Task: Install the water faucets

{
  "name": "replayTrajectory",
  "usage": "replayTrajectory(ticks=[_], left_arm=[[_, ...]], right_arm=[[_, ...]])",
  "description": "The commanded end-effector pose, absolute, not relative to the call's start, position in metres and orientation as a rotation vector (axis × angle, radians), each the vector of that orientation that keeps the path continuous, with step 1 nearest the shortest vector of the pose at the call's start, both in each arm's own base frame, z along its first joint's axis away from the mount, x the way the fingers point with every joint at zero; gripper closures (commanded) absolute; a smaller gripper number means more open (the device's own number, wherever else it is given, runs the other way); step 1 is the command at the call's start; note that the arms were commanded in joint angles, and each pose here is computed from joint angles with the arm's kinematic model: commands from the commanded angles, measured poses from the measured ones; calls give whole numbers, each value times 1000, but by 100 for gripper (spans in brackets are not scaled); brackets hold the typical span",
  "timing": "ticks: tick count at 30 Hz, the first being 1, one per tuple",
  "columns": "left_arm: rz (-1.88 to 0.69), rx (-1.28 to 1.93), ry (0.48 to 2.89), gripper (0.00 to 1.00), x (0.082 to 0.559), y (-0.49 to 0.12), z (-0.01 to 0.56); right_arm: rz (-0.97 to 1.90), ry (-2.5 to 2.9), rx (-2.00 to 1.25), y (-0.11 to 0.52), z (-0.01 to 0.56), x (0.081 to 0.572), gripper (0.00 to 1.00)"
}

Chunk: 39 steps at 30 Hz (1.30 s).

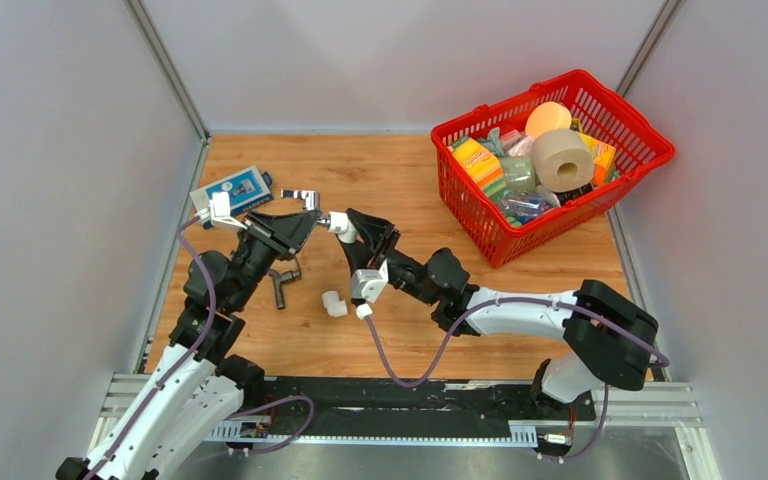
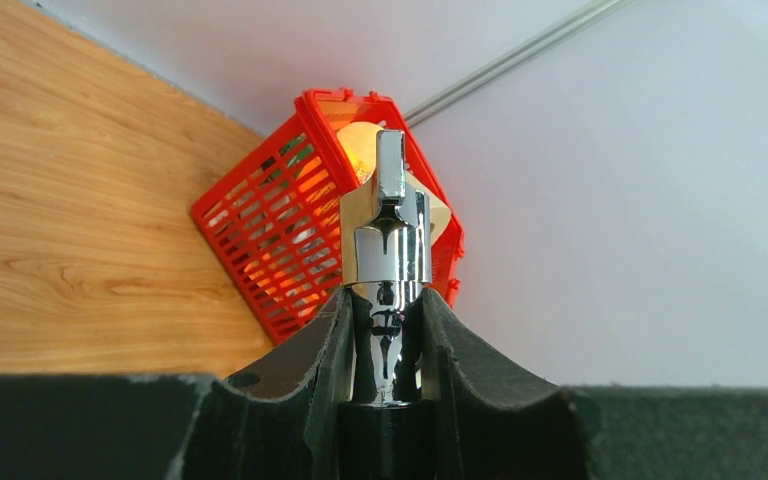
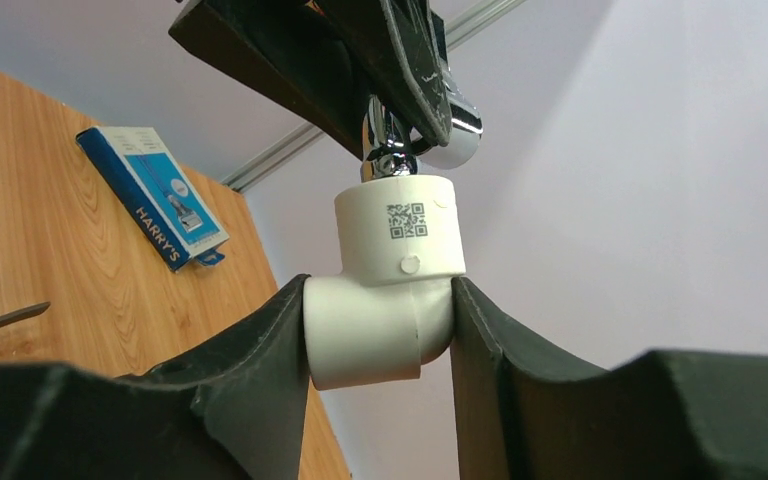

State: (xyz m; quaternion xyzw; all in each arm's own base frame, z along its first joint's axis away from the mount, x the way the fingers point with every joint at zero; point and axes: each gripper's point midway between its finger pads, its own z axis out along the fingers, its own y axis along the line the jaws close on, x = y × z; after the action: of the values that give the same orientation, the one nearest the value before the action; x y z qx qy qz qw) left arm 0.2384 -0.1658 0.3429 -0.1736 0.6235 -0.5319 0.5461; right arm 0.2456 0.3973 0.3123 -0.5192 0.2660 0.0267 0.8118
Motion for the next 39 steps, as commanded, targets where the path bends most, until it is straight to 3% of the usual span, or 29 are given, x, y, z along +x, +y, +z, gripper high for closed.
replayTrajectory(ticks=[1,6,15,24,28,35,36,37,39], left_arm=[[-1313,-256,1367,100,220,-172,388],[-1203,-126,1417,100,226,-178,380],[-1048,336,1425,100,214,-202,365],[-1046,854,1185,100,164,-225,354],[-1017,954,1111,100,153,-226,343],[-1072,977,1036,100,143,-230,343],[-1066,965,1049,100,146,-229,341],[-1048,925,1072,100,153,-228,342],[-1023,845,1110,100,165,-224,342]], right_arm=[[165,583,-1090,403,333,237,61],[321,649,-1087,396,343,228,100],[743,829,-1125,380,354,209,100],[1225,982,-1181,365,357,189,100],[1304,1088,-1148,358,356,207,97],[1347,1182,-1097,351,353,238,74],[1331,1186,-1078,349,356,243,68],[1312,1174,-1073,347,358,244,55],[1230,1140,-1057,342,362,248,42]])
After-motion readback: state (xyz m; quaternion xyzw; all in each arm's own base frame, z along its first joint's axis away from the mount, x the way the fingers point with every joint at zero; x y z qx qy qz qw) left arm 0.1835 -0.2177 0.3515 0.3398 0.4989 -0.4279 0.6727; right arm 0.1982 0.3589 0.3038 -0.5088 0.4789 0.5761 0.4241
